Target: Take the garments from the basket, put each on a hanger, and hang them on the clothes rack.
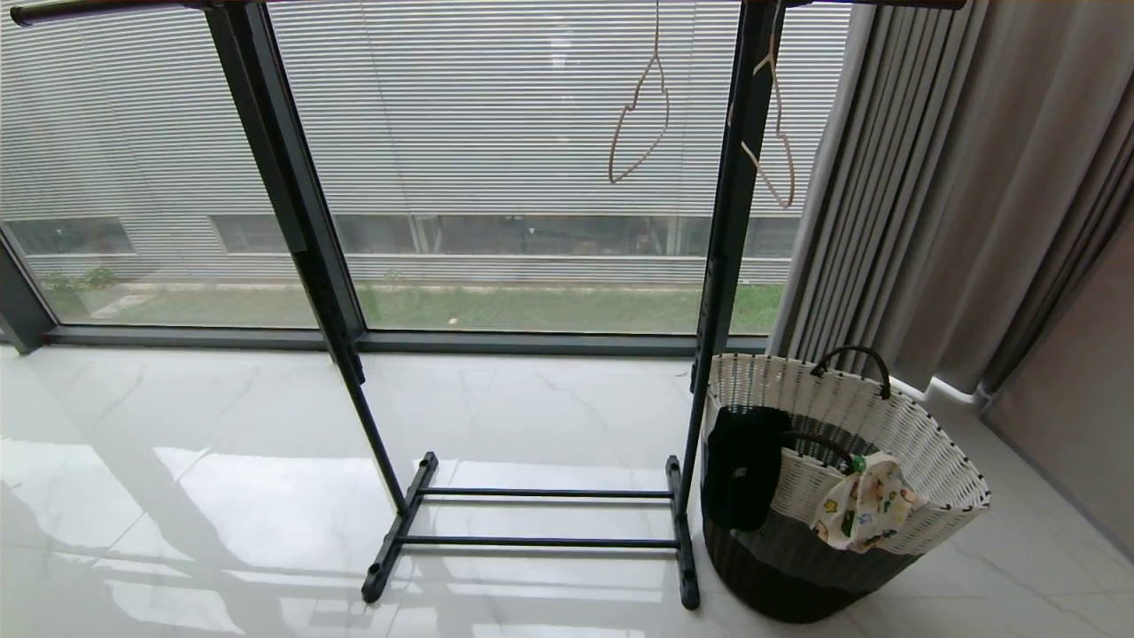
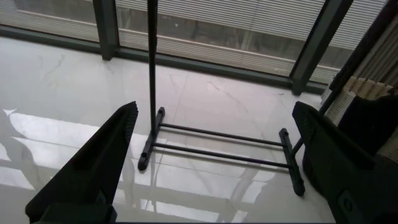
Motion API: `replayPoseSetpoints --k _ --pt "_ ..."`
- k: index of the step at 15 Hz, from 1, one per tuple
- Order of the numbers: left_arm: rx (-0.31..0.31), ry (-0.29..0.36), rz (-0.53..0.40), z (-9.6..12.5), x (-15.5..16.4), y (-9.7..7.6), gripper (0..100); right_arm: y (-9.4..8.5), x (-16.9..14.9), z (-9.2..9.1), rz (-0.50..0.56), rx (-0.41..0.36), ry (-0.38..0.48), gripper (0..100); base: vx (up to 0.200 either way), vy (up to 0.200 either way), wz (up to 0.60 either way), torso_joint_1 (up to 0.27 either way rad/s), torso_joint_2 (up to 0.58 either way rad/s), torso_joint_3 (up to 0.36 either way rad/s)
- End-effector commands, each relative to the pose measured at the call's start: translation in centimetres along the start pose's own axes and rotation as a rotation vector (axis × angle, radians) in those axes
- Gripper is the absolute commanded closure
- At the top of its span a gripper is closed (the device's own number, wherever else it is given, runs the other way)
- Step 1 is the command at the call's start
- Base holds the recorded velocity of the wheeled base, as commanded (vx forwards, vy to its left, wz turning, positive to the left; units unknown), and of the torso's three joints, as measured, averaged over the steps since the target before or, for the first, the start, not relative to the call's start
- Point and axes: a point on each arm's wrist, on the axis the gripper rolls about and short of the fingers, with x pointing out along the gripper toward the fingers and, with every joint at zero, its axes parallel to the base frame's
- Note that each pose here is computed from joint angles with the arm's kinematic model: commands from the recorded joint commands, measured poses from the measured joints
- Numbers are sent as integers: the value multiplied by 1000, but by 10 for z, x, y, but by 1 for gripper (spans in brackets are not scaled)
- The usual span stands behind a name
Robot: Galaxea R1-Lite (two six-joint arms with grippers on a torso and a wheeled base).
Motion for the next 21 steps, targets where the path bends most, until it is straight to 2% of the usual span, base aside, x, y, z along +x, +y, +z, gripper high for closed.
replayPoseSetpoints --k 1,10,13,14,17,18,19,20,21 --pt "0 0 0 0 0 0 0 0 0 0 1 3 -1 100 200 0 0 7 2 7" --pt "9 0 0 0 0 0 0 0 0 0 1 56 -1 100 200 0 0 1 1 4" --pt "8 0 0 0 0 0 0 0 0 0 1 61 -1 100 0 0 0 0 0 0" --pt "11 0 0 0 0 0 0 0 2 1 8 63 27 100 0 0 0 0 0 0" --pt "48 -1 0 0 0 0 0 0 4 2 49 46 42 100 0 0 0 0 0 0" --pt "48 -1 0 0 0 0 0 1 3 10 110 57 -1 100 0 0 0 0 0 0" --pt "48 -1 0 0 0 0 0 0 1 48 253 94 -53 100 0 0 0 0 0 0" --pt "49 -1 0 0 0 0 0 -2 11 77 295 95 -15 100 0 0 0 0 0 0" --pt "51 -1 0 0 0 0 0 -1 32 88 301 62 82 100 0 0 0 0 0 0"
